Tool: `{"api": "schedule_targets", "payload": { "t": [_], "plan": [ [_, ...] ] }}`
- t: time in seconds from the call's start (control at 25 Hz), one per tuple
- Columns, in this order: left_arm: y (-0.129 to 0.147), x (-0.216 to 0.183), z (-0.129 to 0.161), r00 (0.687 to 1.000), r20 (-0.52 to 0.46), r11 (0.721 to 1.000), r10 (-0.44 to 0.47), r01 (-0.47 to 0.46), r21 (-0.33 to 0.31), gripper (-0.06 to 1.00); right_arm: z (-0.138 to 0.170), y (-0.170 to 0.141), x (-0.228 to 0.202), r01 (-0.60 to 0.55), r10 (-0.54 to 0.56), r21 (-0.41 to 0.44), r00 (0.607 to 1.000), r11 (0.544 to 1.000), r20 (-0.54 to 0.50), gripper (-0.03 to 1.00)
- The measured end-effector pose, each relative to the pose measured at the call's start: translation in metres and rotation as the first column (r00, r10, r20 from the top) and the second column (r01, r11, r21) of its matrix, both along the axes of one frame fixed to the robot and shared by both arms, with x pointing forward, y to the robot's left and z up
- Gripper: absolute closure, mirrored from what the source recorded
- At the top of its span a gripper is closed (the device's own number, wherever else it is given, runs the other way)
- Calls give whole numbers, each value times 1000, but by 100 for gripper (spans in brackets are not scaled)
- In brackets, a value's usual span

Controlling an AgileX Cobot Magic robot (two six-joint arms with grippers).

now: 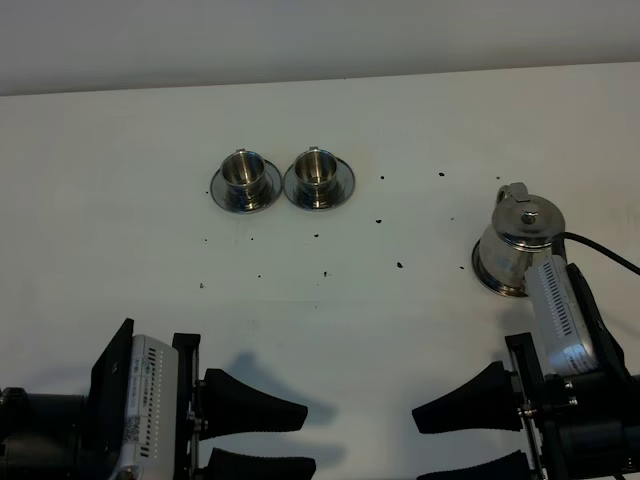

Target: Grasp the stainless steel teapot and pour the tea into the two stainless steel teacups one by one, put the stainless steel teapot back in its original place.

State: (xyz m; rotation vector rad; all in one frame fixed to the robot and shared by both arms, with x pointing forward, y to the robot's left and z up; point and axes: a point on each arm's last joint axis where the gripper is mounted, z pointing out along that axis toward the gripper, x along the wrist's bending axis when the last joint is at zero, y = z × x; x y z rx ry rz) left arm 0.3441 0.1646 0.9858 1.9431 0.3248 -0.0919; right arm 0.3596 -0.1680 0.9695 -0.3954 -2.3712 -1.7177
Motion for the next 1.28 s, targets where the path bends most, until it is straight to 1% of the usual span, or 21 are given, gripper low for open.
{"api": "schedule_targets", "payload": {
  "t": [0.88, 1.08, 1.2, 1.28],
  "plan": [
    [0, 0, 0, 1000, -1, 1000, 2, -2, -2, 53, 0, 0, 0, 0, 0, 0, 1000, 1000, 0, 48],
    [-1, 5, 4, 997, -31, 996, 71, -72, -51, 54, 1, 0, 1, 17, -17, 13, 1000, 1000, -5, 48],
    [-1, 10, 5, 989, -47, 988, 137, -140, -64, 56, 4, 1, 5, 37, -37, 27, 999, 999, -12, 48],
    [0, 13, 5, 985, -44, 984, 165, -167, -53, 56, 9, 3, 10, 57, -56, 32, 998, 998, -28, 48]
  ]
}}
